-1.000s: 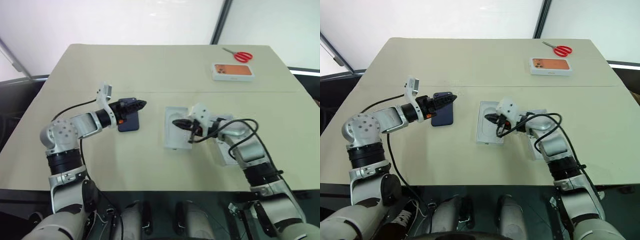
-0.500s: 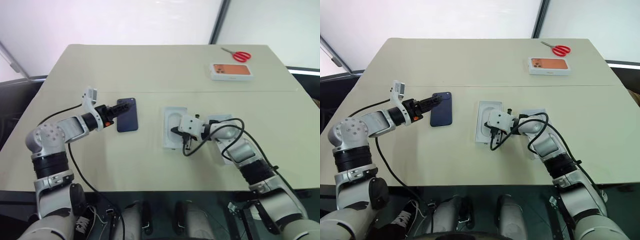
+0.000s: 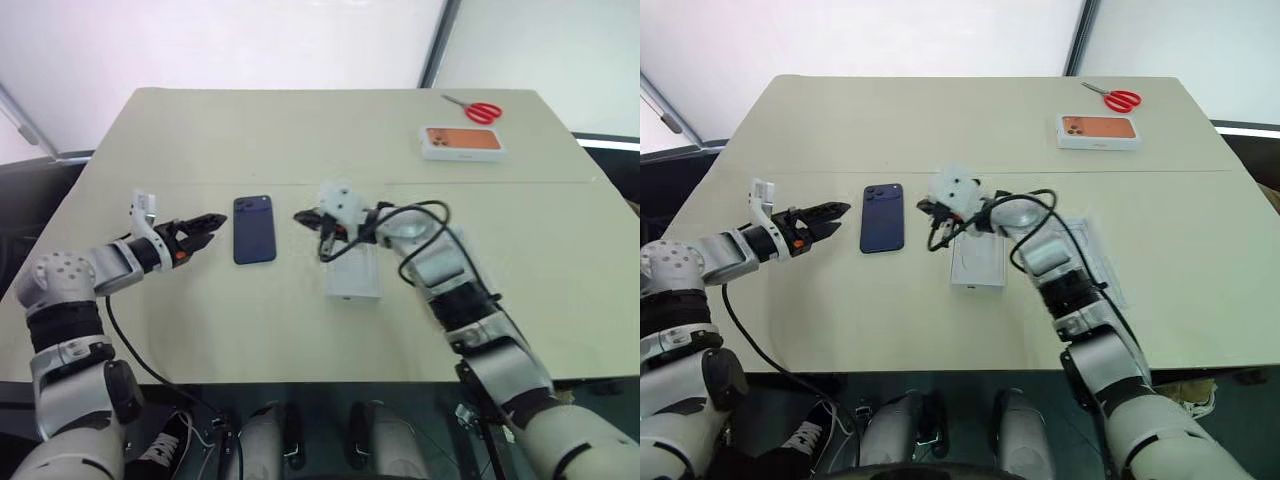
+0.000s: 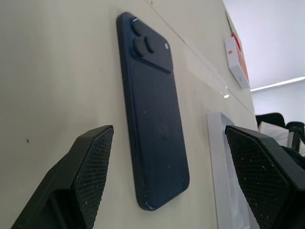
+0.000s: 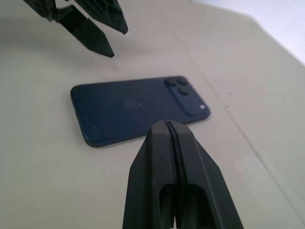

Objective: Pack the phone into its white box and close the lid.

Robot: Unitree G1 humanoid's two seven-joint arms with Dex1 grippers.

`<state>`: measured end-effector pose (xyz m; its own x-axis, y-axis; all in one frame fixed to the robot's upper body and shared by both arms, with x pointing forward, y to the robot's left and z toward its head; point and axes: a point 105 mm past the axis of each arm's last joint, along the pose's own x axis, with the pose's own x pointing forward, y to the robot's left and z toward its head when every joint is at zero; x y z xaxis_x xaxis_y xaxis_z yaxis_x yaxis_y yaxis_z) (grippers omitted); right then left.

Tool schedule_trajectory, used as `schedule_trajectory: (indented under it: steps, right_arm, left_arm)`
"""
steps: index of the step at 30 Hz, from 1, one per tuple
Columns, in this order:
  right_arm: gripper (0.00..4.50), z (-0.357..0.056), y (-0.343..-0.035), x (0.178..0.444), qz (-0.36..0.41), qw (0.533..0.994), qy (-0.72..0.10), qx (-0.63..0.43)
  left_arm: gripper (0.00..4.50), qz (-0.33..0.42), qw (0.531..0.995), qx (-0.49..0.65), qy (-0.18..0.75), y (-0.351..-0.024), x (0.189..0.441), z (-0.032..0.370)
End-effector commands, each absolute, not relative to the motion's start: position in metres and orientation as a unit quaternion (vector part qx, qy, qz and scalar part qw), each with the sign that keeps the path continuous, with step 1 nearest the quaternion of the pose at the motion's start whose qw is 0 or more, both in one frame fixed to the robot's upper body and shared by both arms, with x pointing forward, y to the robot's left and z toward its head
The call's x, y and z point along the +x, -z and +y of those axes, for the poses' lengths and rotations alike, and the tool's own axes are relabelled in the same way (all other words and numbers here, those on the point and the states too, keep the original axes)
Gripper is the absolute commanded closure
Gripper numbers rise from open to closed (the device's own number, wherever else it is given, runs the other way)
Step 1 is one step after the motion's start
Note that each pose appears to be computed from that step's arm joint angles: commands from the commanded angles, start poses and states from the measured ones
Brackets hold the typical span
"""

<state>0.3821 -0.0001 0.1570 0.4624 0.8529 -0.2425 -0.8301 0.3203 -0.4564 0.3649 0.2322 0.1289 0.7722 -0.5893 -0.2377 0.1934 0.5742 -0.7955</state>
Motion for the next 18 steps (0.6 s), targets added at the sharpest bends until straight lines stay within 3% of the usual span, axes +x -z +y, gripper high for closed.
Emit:
schedule_trajectory:
  steps: [1,5,18]
  right_arm:
    - [4.46,0.012,-0.159,0.397,-0.016,0.806,-0.503,-0.312]
    - [4.46,0.016,-0.142,0.412,0.027,0.804,-0.485,-0.342]
    - [4.46,0.046,-0.121,0.405,0.043,0.792,-0.505,-0.339]
  left_arm:
    - [0.54,0.234,0.860,-0.387,0.237,-0.134,0.376,0.230]
    - [0.54,0.248,0.855,-0.386,0.242,-0.128,0.387,0.216]
    - [0.54,0.323,0.858,-0.340,0.211,-0.094,0.387,0.212]
